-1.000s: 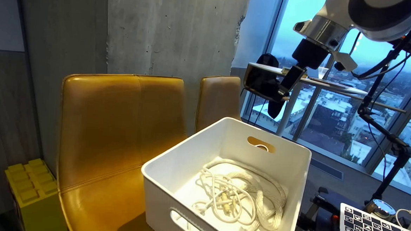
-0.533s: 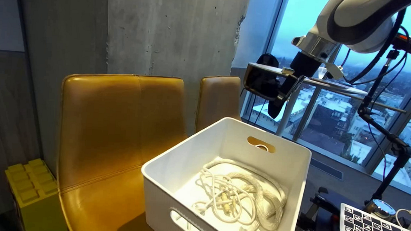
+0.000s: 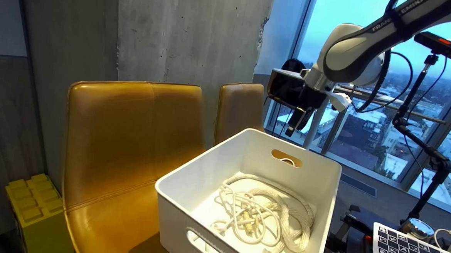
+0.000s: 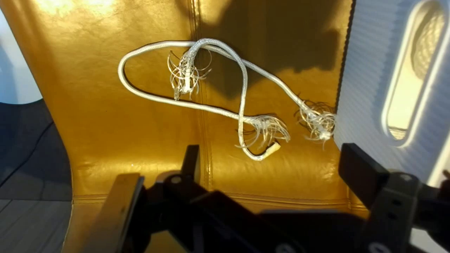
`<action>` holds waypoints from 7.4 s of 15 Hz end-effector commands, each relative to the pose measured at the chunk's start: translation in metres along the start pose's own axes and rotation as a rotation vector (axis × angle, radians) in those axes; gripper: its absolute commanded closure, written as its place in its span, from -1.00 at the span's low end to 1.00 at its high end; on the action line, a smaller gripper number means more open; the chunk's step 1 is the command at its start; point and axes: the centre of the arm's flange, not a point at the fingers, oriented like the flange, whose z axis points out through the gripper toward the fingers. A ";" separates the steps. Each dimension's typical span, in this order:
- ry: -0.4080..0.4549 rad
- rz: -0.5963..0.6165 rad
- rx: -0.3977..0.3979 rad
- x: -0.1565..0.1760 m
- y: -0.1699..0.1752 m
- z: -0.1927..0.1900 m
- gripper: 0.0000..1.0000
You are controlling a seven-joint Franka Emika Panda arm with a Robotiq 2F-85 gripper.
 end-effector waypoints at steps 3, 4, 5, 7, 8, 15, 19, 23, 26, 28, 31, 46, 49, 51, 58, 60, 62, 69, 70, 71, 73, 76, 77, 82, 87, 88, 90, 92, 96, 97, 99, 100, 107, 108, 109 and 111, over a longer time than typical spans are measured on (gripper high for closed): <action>-0.025 0.033 -0.024 0.023 0.018 0.061 -1.00; -0.032 0.036 -0.027 0.024 0.018 0.068 -1.00; -0.041 0.042 -0.028 0.024 0.017 0.076 -1.00; -0.052 0.051 -0.031 0.026 0.015 0.091 -1.00; -0.056 0.054 -0.031 0.026 0.014 0.097 -1.00; -0.058 0.085 -0.037 0.043 0.012 0.143 -1.00; -0.060 0.084 -0.053 0.034 0.002 0.166 -1.00; -0.064 0.082 -0.077 0.032 -0.001 0.189 -1.00; -0.065 0.096 -0.086 0.042 0.003 0.196 -1.00; -0.057 0.100 -0.094 0.046 0.004 0.195 -0.69; -0.055 0.102 -0.101 0.046 0.001 0.199 -0.17; -0.066 0.025 -0.160 0.037 -0.036 0.179 0.97; -0.059 0.000 -0.169 0.041 -0.048 0.152 0.97; -0.051 -0.018 -0.174 0.045 -0.056 0.134 0.97; -0.031 -0.037 -0.187 0.048 -0.048 0.099 0.81; -0.034 -0.033 -0.188 0.044 -0.043 0.099 0.49; -0.045 -0.025 -0.187 0.041 -0.035 0.102 0.87; -0.063 0.002 -0.183 0.032 -0.014 0.110 0.46; -0.065 0.002 -0.178 0.029 -0.013 0.113 0.33; -0.068 0.002 -0.173 0.027 -0.013 0.115 0.20; -0.077 0.000 -0.165 0.022 -0.016 0.123 -0.09; -0.093 -0.008 -0.150 0.016 -0.024 0.140 -0.51; -0.097 -0.012 -0.145 0.016 -0.026 0.144 -0.65; -0.110 -0.014 -0.148 0.023 -0.026 0.169 -0.71; -0.124 -0.012 -0.152 0.015 -0.022 0.183 -0.32; -0.123 -0.013 -0.153 0.015 -0.022 0.183 -0.36; -0.121 -0.012 -0.153 0.016 -0.021 0.181 -0.35; -0.121 -0.010 -0.156 0.015 -0.019 0.182 0.14; -0.121 0.003 -0.155 0.011 -0.012 0.178 0.71; -0.121 0.006 -0.155 0.010 -0.009 0.178 0.88; -0.124 0.018 -0.155 0.008 -0.002 0.176 1.00; -0.125 0.025 -0.159 0.006 -0.001 0.171 1.00; -0.002 0.037 -0.144 0.022 -0.008 0.050 0.98; 0.031 0.036 -0.137 0.027 -0.012 0.028 0.98; 0.064 0.029 -0.129 0.030 -0.019 0.005 0.98; 0.122 -0.003 -0.113 0.031 -0.039 -0.040 0.98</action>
